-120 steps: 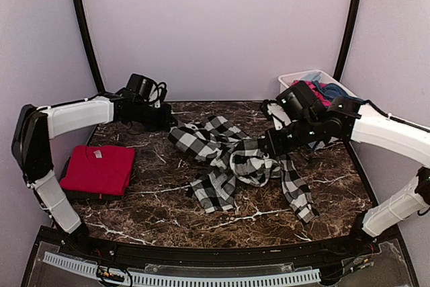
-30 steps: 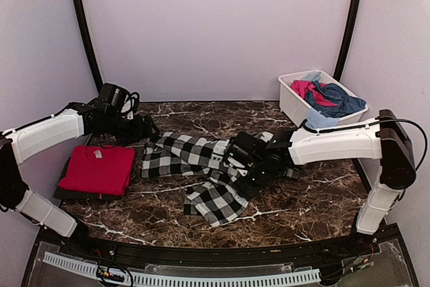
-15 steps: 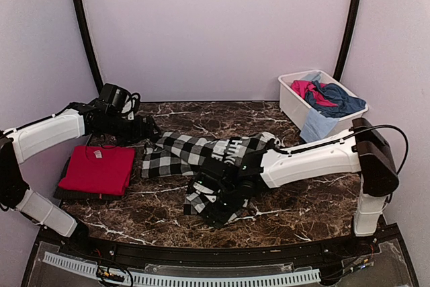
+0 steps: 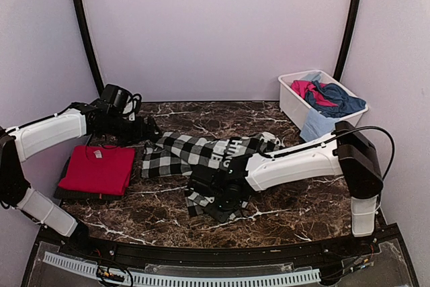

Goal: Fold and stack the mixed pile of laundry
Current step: Pick up the crumpled shirt from the center of the board.

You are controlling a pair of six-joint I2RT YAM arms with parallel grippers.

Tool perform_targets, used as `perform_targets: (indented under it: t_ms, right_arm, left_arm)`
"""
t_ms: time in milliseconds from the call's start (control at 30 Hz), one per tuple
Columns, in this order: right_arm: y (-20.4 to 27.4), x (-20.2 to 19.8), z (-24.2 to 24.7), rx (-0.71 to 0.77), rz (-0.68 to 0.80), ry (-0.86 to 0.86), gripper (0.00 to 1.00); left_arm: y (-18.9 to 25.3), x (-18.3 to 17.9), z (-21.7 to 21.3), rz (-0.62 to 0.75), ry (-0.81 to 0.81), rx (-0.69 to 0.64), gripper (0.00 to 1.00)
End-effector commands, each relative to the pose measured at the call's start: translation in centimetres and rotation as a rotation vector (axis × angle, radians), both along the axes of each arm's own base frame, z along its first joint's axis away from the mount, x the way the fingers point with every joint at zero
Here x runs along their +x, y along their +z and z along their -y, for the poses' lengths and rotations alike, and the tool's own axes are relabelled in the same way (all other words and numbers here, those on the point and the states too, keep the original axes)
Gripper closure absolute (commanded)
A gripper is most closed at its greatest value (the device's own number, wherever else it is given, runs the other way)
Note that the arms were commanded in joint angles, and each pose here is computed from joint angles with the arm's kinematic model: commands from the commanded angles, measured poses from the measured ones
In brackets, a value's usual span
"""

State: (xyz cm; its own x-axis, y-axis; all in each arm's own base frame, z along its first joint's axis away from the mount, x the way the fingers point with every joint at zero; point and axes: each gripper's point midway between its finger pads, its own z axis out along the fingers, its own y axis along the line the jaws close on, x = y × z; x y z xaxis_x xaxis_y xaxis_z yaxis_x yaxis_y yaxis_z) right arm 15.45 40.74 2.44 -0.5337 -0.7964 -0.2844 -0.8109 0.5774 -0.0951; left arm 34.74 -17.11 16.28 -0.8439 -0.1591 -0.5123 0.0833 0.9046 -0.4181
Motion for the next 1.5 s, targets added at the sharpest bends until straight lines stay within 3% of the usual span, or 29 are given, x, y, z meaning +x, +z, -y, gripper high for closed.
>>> perform_targets:
  t_ms: [0,300,500,633,767,933,1133,1300,1467]
  right_arm:
    - [8.9,3.3,2.9,0.031,0.201,-0.090,1.00]
    - [32.9,10.5,12.6,0.373,0.609,-0.325,1.00]
    - [41.7,11.9,19.4,0.547,0.777,-0.445,1.00]
    - [41.7,13.0,20.9,0.525,0.782,-0.468,1.00]
    - [39.2,13.6,21.8,0.463,0.753,-0.500,1.00]
    - [35.2,14.2,26.0,0.395,0.709,-0.634,1.00]
    - [30.5,13.5,27.0,0.406,0.604,-0.666,1.00]
    - [27.4,12.9,26.5,0.391,0.527,-0.654,1.00]
    - [26.7,12.9,26.5,0.387,0.517,-0.656,1.00]
  left_arm:
    - [0.5,0.6,-0.4,0.015,-0.003,0.025,0.02]
    - [0.4,2.3,-0.9,0.043,0.004,0.074,0.01]
    - [0.1,3.2,-1.0,0.042,0.014,0.063,0.01]
    - [-0.7,2.7,-0.1,0.016,-0.025,0.025,0.02]
    - [-1.1,1.2,0.6,0.030,-0.089,-0.019,0.09]
    - [-0.5,-2.4,2.2,0.088,-0.183,-0.110,0.24]
    - [-1.6,-6.6,5.8,0.082,-0.326,-0.063,0.43]
    - [-2.0,-6.1,6.8,0.083,-0.318,-0.087,0.56]
    - [-2.8,-6.3,10.4,0.036,-0.369,-0.167,0.64]
